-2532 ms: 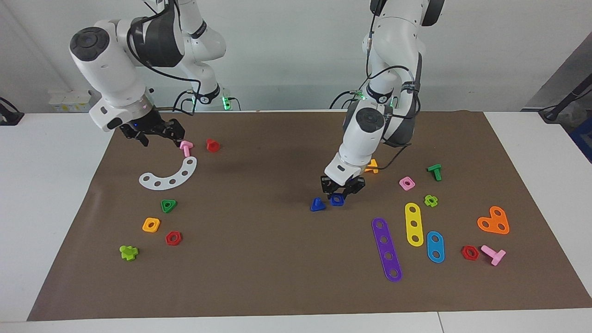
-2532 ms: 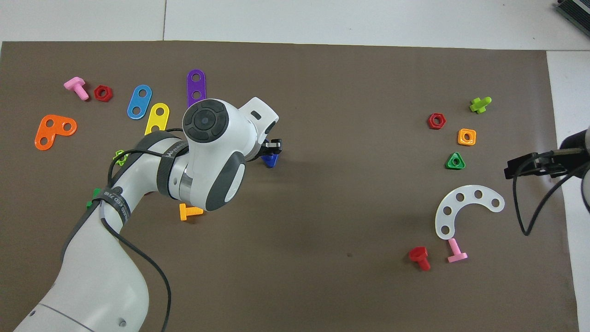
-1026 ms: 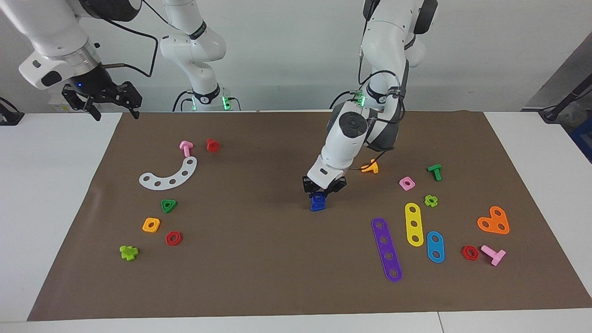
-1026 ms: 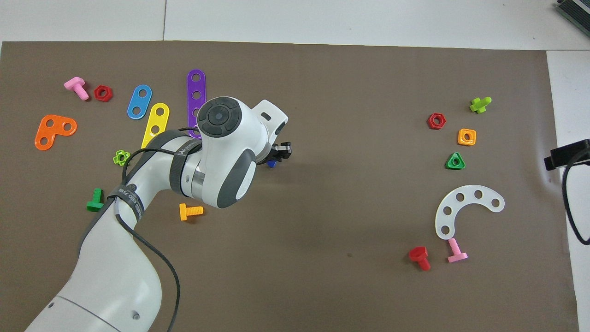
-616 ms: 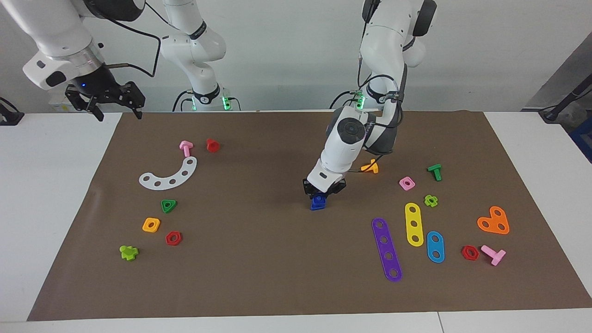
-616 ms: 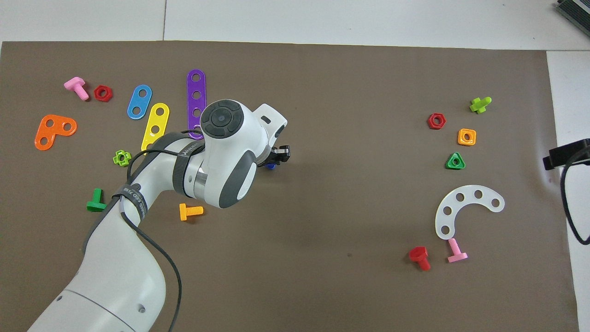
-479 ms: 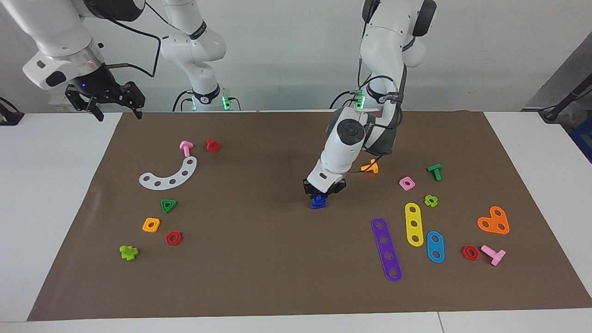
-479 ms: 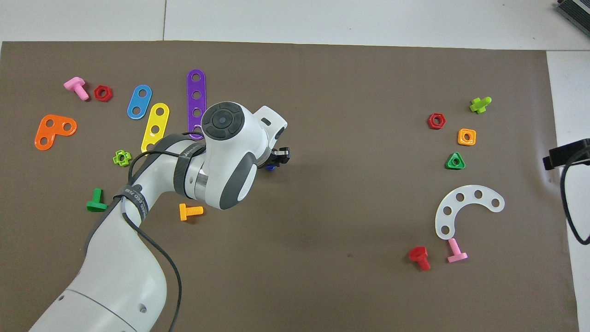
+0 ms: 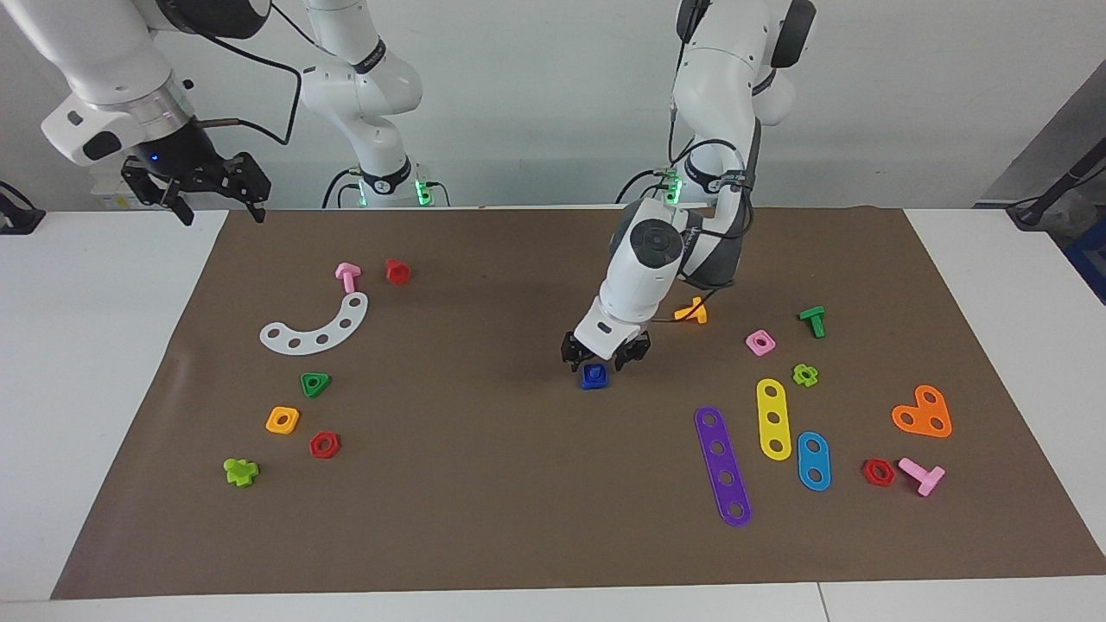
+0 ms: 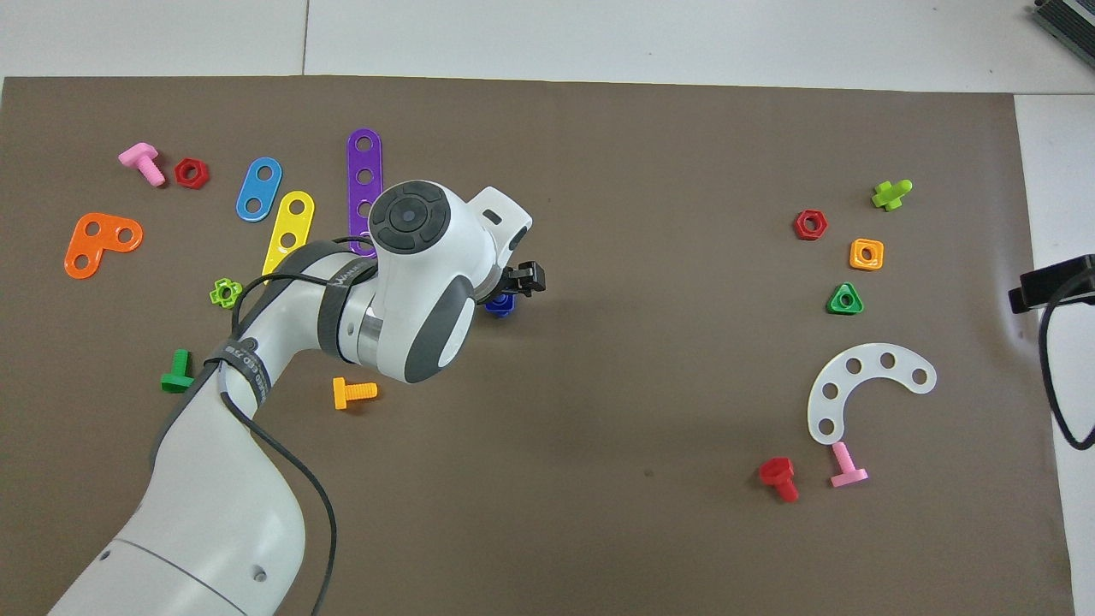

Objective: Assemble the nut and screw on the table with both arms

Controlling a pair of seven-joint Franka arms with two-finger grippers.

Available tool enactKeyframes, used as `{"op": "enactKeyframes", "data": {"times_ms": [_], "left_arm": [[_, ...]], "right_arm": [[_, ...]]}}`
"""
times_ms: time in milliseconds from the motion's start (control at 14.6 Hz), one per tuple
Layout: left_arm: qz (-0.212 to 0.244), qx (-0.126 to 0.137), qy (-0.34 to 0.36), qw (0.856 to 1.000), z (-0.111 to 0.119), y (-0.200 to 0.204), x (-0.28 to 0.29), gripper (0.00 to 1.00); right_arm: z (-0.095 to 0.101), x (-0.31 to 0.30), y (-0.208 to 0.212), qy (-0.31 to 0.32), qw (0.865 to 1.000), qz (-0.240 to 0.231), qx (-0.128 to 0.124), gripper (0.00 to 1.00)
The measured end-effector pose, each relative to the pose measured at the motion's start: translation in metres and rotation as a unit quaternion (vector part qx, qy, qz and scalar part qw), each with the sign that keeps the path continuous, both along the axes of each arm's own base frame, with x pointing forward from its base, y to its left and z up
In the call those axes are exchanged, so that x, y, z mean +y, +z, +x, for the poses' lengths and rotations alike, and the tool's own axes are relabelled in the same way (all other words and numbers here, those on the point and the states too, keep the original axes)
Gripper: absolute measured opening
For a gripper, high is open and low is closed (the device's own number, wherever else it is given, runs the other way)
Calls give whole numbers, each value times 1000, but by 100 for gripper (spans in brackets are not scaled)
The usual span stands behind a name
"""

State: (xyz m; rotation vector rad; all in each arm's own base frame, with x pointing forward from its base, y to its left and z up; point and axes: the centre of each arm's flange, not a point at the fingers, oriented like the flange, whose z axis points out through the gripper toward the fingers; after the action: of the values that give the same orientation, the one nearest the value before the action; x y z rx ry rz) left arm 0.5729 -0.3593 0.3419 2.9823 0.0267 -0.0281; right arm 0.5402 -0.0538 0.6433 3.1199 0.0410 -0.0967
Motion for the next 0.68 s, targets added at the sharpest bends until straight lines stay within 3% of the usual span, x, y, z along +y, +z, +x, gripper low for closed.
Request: {"op": "enactKeyframes", "data": {"times_ms": [342, 684], "left_arm": [[41, 7, 27, 999, 46, 68, 74, 100], [46, 30, -37, 998, 60, 116, 209, 100]], "right_arm": [[0, 3, 0, -23, 1000, 2, -2, 100], [2, 25, -5, -40, 999, -1, 1, 100]]}}
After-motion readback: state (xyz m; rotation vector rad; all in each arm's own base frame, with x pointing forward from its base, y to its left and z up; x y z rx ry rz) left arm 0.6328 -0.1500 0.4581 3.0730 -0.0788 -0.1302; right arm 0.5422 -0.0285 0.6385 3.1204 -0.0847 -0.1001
